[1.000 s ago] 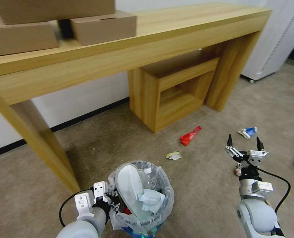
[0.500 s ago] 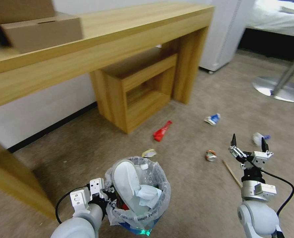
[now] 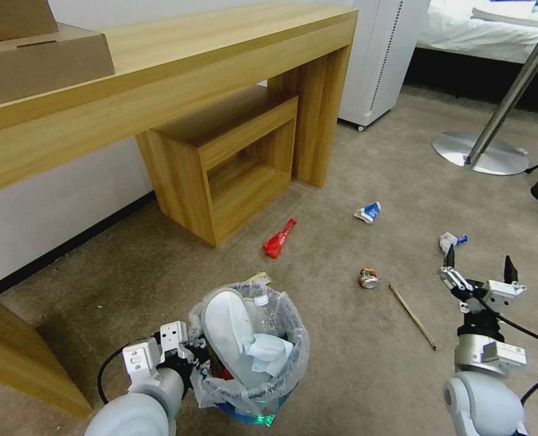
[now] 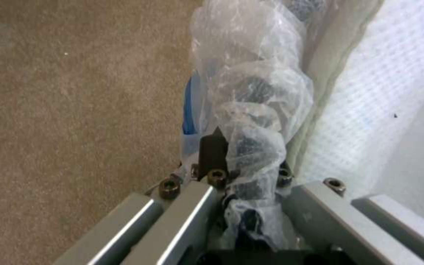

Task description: Pick up the trash bin and place the garbage on the floor into it.

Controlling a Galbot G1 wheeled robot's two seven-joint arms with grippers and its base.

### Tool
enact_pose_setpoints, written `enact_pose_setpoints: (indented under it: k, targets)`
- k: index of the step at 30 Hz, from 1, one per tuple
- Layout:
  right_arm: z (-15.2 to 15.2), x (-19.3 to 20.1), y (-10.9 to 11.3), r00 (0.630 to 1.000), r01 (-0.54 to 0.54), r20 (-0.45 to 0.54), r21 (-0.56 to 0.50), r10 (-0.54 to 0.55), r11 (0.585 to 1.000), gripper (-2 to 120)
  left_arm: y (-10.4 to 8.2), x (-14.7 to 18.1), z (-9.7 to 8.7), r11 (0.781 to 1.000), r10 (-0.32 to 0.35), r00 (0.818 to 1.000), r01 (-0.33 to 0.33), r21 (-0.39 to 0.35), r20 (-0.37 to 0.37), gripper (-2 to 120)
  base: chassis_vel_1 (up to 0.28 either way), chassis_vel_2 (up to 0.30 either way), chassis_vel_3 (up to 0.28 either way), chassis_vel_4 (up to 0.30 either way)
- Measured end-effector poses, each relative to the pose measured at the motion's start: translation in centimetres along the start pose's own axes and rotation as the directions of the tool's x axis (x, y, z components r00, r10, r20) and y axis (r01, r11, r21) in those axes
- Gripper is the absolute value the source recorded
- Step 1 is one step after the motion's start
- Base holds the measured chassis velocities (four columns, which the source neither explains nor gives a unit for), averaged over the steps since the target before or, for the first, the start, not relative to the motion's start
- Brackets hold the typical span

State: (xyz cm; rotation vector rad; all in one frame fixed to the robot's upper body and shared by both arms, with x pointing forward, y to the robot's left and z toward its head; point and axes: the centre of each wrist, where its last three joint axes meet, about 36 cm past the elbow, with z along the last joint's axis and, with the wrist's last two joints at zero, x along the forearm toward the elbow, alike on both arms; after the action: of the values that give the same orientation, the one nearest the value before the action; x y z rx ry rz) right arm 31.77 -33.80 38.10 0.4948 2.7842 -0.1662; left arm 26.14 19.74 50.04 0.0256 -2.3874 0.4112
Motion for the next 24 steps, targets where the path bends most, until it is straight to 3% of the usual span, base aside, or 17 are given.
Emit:
enact_pose_setpoints:
  k: [24]
  targets:
    - [1.5,0.3,1.7,0.997,0.076,0.004,0.005,-0.076,0.997,100,-0.5,0.3,1.2,1.000,-0.005,1.000,0.005,-0.008,-0.019,0,0.005,0.004,-0.005,-0.004]
